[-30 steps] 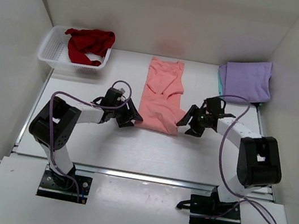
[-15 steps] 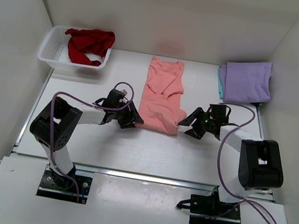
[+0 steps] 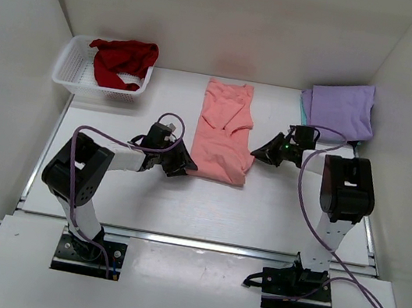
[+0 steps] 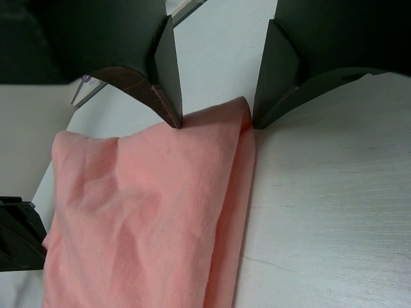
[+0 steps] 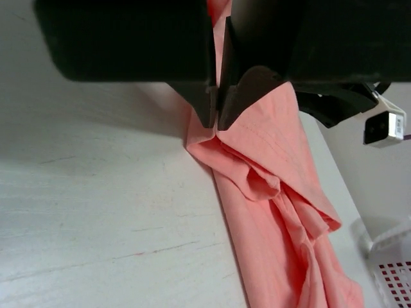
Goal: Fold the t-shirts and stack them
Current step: Fold the folded rectangular tshirt in 1/3 of the way
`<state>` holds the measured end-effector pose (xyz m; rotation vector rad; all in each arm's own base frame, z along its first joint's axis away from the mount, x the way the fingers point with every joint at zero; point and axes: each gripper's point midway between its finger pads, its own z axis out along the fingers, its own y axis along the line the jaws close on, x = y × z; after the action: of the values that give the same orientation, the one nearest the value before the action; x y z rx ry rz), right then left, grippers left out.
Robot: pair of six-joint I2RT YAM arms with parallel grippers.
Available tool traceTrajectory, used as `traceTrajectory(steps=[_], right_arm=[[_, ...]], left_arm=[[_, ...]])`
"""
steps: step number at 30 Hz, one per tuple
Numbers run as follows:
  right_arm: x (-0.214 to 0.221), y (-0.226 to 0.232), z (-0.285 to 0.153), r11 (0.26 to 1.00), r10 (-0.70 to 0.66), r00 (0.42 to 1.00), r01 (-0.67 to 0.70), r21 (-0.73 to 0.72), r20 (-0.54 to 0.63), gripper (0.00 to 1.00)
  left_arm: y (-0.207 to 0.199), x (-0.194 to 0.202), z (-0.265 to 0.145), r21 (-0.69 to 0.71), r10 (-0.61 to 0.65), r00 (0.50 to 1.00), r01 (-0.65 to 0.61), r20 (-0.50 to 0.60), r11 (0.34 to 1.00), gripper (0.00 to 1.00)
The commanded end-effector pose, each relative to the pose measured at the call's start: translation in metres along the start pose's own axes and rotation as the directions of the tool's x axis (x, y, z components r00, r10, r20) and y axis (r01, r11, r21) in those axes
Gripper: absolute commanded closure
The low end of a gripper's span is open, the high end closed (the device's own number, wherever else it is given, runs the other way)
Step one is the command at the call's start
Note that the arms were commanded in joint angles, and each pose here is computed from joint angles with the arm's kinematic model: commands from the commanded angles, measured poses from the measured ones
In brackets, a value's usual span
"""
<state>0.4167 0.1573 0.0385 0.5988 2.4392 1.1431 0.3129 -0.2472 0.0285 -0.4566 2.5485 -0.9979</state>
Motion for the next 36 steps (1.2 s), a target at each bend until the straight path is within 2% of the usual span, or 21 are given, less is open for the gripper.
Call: traceTrajectory(steps=[1, 3, 8, 12, 18, 19, 23, 24, 26, 30, 32, 33, 35, 36], right_arm=[[-0.016, 0.027, -0.004, 0.995, -0.069, 0.997, 0.070, -0.068, 0.025, 0.99], [-0.020, 0.029, -0.006, 0.995, -0.074, 0.997, 0.076, -0.064, 0.024, 1.00], [-0.046, 0.055, -0.002, 0.968, -0.223, 0.973, 0.228, -0.106, 0.057, 1.00], [-0.064, 0.065, 0.005, 0.954, -0.247, 0.966, 0.255, -0.160, 0.071, 1.00], [-0.074, 0.073, 0.031, 0.930, -0.327, 0.945, 0.327, -0.166, 0.025, 1.00], [-0.077, 0.074, 0.036, 0.930, -0.332, 0.943, 0.331, -0.159, 0.019, 0.97], [-0.087, 0.059, 0.049, 0.931, -0.364, 0.931, 0.365, -0.021, 0.018, 0.69], [-0.090, 0.064, 0.045, 0.925, -0.380, 0.925, 0.380, 0.009, 0.021, 0.65], [-0.108, 0.056, 0.037, 0.911, -0.400, 0.914, 0.389, 0.134, 0.065, 0.59], [-0.118, 0.055, 0.003, 0.897, -0.394, 0.913, 0.358, 0.260, 0.102, 0.50], [-0.099, 0.039, -0.012, 0.902, -0.362, 0.928, 0.325, 0.286, 0.089, 0.49], [-0.097, 0.050, -0.026, 0.908, -0.360, 0.925, 0.317, 0.273, 0.124, 0.48], [-0.062, 0.025, -0.034, 0.915, -0.316, 0.945, 0.278, 0.293, 0.089, 0.45], [-0.060, 0.035, -0.046, 0.924, -0.307, 0.943, 0.264, 0.275, 0.127, 0.44]], left_arm=[[0.016, 0.001, 0.001, -0.041, -0.006, 1.000, 0.006, 0.000, 0.999, 0.41], [0.015, 0.005, 0.001, -0.038, 0.000, 1.000, -0.001, -0.010, 0.999, 0.41], [0.016, 0.008, 0.002, -0.033, -0.009, 1.000, 0.008, -0.022, 0.999, 0.42], [0.018, 0.008, 0.001, -0.043, -0.008, 1.000, 0.008, -0.021, 0.999, 0.42], [0.018, 0.007, -0.001, -0.040, -0.012, 1.000, 0.011, -0.019, 0.999, 0.42], [0.018, 0.008, -0.001, -0.041, -0.010, 1.000, 0.009, -0.022, 0.999, 0.42], [0.017, 0.006, -0.002, -0.038, -0.013, 1.000, 0.012, -0.013, 0.999, 0.43], [0.019, 0.006, -0.003, -0.041, -0.020, 1.000, 0.020, -0.012, 0.999, 0.41], [0.014, 0.003, -0.002, -0.030, -0.020, 1.000, 0.020, -0.012, 0.999, 0.41], [0.009, 0.000, 0.001, -0.024, -0.004, 1.000, 0.004, 0.002, 1.000, 0.41], [0.005, -0.004, 0.002, -0.024, -0.004, 1.000, 0.004, 0.013, 1.000, 0.40], [0.007, -0.002, 0.002, -0.033, -0.005, 1.000, 0.006, 0.008, 0.999, 0.40], [0.002, -0.006, 0.002, -0.026, 0.003, 1.000, -0.002, 0.019, 1.000, 0.39], [0.003, -0.009, 0.002, -0.027, -0.002, 1.000, 0.003, 0.027, 1.000, 0.39]])
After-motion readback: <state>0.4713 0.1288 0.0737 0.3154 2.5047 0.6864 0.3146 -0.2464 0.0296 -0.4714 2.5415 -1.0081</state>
